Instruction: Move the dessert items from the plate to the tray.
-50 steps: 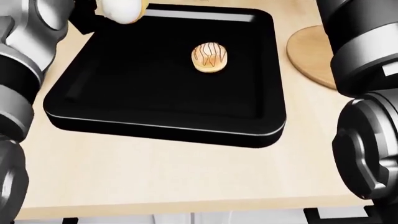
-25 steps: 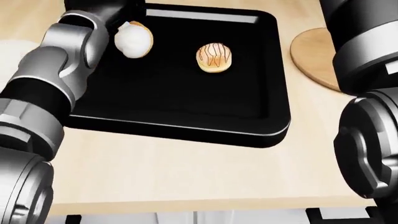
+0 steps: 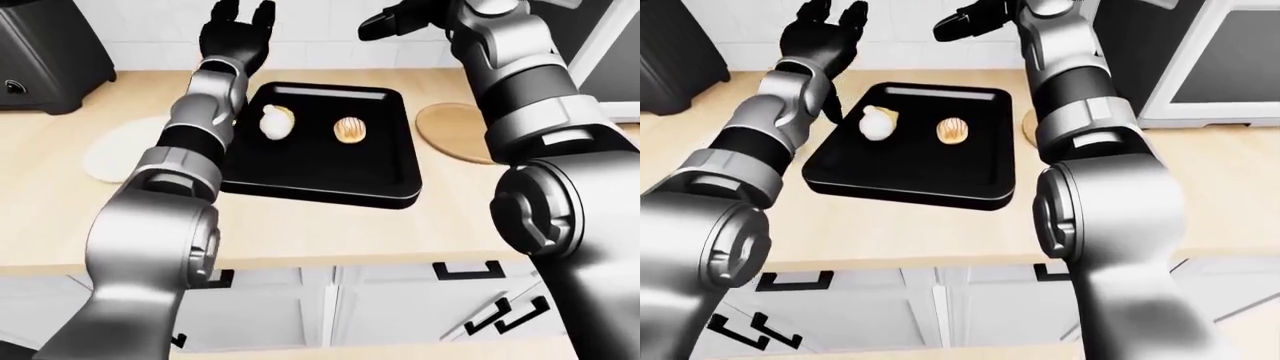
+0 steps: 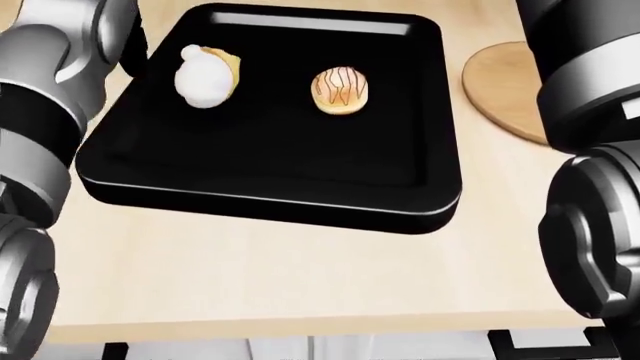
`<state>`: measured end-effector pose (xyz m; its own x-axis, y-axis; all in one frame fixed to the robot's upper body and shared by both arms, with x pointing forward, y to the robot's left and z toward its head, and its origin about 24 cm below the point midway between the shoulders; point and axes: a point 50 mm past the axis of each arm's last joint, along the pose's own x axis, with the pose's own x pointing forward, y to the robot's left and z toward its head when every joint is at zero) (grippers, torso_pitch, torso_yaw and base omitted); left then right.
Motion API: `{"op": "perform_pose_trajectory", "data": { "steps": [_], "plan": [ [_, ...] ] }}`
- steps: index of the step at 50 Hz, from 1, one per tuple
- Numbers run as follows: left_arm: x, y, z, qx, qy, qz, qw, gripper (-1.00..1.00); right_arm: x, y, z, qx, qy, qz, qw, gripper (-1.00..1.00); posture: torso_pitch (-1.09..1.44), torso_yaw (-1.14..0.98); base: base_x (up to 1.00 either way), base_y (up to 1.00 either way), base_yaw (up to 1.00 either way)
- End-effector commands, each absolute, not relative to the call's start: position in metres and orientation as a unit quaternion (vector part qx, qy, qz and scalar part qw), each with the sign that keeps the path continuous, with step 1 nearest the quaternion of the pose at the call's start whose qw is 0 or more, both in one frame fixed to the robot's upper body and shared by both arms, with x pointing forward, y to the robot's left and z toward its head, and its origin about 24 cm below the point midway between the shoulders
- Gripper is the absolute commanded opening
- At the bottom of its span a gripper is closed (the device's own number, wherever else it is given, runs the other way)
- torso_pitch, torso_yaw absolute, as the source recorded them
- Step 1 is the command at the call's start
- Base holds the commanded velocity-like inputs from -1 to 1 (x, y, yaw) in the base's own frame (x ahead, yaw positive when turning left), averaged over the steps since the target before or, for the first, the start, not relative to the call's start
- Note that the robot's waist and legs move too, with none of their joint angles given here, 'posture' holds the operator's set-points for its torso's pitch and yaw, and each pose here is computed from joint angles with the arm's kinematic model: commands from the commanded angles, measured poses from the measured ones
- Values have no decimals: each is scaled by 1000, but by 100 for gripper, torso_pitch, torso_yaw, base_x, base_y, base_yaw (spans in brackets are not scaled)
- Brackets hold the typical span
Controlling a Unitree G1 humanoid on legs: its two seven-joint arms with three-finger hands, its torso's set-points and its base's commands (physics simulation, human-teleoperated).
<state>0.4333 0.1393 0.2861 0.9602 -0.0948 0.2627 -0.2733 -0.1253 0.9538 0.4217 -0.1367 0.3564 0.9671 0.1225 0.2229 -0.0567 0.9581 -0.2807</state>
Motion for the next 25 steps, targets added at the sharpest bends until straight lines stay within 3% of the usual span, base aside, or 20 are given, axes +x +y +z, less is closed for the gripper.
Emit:
{"op": "perform_pose_trajectory", "data": {
  "steps": [1, 12, 18, 25],
  "plan": [
    [426, 142, 331, 714, -166, 120, 670, 100, 412, -136, 386, -135, -175, 40, 974, 100, 0, 0, 0, 0, 0],
    [412, 195, 370, 525, -199, 177, 809, 100, 408, -152, 398, -101, -189, 17, 977, 100, 0, 0, 0, 0, 0],
    [405, 208, 381, 436, -234, 167, 852, 100, 405, -160, 403, -93, -193, 15, 977, 100, 0, 0, 0, 0, 0],
    [396, 218, 396, 378, -261, 154, 875, 100, 402, -177, 408, -76, -198, 2, 977, 100, 0, 0, 0, 0, 0]
  ]
}}
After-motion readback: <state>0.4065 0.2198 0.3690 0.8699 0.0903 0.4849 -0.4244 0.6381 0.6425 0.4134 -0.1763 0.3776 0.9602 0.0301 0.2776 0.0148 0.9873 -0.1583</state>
